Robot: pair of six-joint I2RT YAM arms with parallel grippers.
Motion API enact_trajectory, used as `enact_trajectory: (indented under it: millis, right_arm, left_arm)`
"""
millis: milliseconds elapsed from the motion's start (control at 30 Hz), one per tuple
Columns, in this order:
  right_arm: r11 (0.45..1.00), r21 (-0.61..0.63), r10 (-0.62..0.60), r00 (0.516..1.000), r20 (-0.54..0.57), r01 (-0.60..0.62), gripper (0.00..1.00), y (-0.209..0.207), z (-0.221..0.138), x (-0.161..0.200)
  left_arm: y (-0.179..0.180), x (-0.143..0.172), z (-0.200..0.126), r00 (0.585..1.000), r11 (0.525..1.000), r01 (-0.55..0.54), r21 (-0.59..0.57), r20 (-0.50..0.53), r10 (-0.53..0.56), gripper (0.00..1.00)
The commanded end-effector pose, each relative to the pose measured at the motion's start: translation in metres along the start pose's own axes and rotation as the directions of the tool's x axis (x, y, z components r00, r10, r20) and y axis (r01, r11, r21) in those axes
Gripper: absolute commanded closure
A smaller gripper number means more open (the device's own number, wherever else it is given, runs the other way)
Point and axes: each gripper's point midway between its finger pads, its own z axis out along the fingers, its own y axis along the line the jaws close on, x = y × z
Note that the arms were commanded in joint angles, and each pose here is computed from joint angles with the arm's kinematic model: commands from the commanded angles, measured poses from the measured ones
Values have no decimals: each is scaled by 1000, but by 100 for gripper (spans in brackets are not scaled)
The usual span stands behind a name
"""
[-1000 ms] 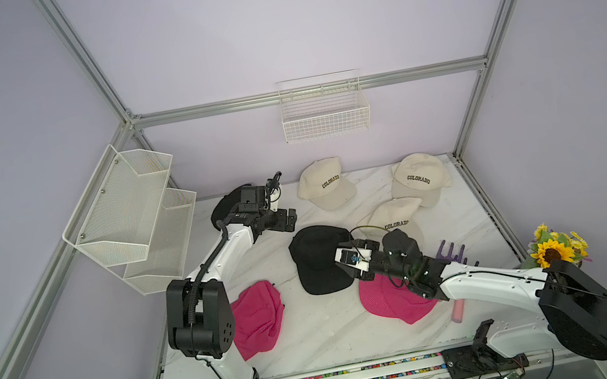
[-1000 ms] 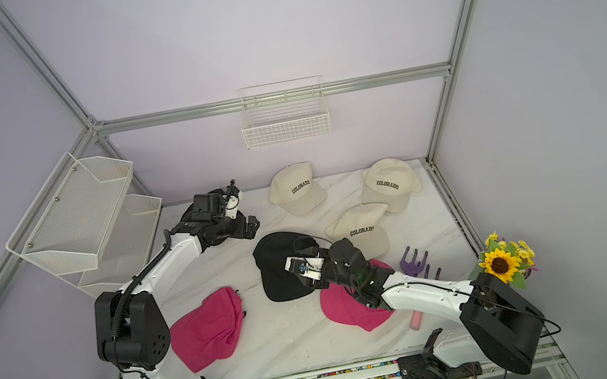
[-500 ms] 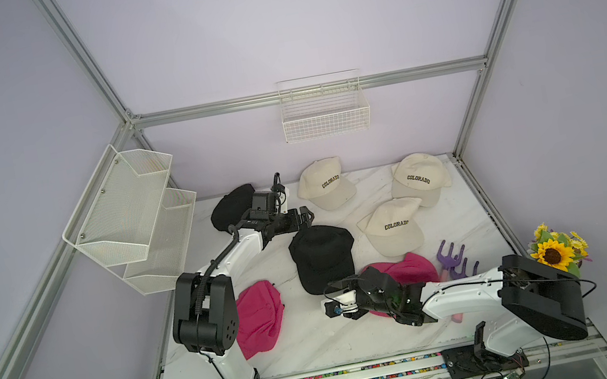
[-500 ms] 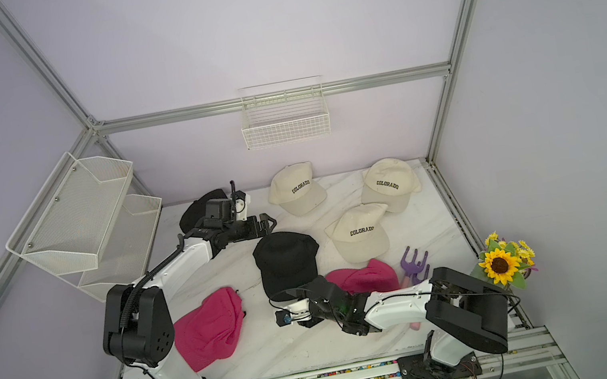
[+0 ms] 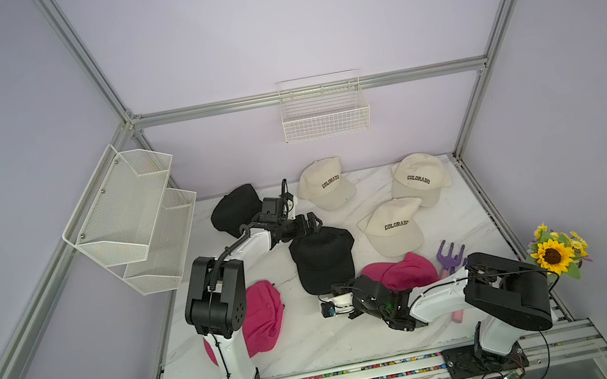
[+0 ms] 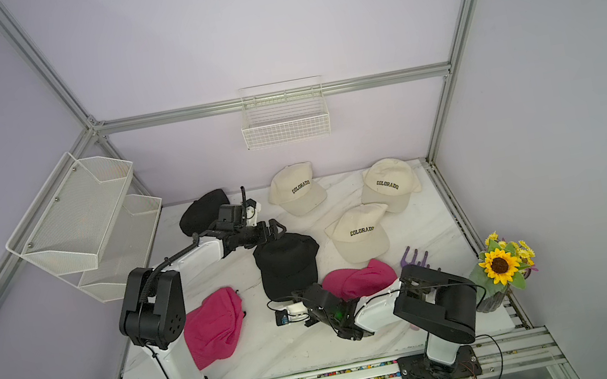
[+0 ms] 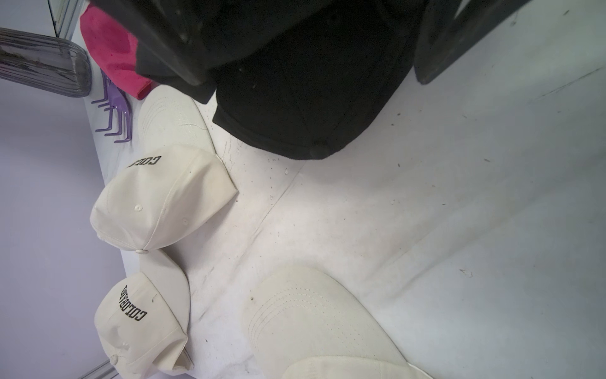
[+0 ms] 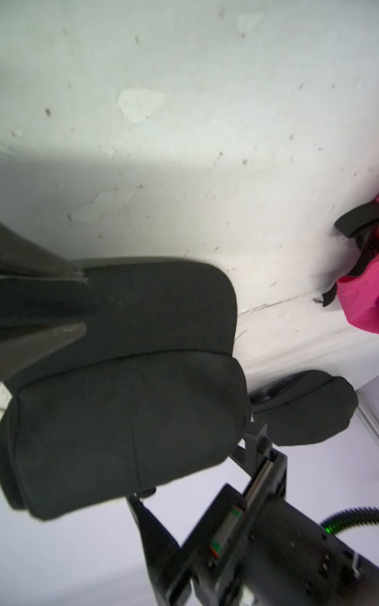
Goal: Stack the baseball caps by color
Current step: Move the baseball cap to the baseball cap.
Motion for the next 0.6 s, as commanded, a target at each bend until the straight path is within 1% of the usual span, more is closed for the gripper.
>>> enact_trajectory:
  millis: [0,33,67,133,167,233,300,367,433,533,567]
  right_arm:
    - [997,60,39,999,1,-39,78,-11,4,-3]
    - [997,61,38,999,-3,-37,78,-11,4,-3]
    - [998,51,32,999,-2,-32,75,-9,4,-3]
    - [1000,13,21,999,27,-21,65,-2,2,-7]
    - [1000,-7,12,999,43,-11,61,1,1,-9]
    - [999,-42,-6,998,60,9,58,9,1,-11]
    - [998,-54,-20,998,55,23,57,15,4,-8]
    - [998,-44,-37,999,36,38,56,17,9,-3]
    - [999,-33,-39,998,43,40,56,17,12,-4]
    - [999,40,-38,999,15,37,56,5,19,-1]
    - [997,66,-38,999,6,37,60,1,21,0]
  left_arm:
    - [-22,-21,-2,999,998,-21,63,49,18,0]
    - [-22,-20,-1,999,998,-20,63,47,17,0]
    - [-22,-20,-1,999,998,-19,64,46,16,0]
    - [-21,-18,1,999,998,-18,61,42,15,0]
    - [-20,-18,1,999,998,-17,60,41,14,0]
    - [-19,-17,3,999,998,-13,58,36,11,0]
    - [-17,-15,5,999,998,-10,54,31,8,0]
    - [-15,-14,7,1000,999,-7,50,25,5,0]
    - [-13,-12,9,1000,999,-4,45,19,3,0]
    - [-12,-10,11,1000,999,-1,44,10,0,0]
    - [-12,-10,11,1000,999,-2,45,11,2,0]
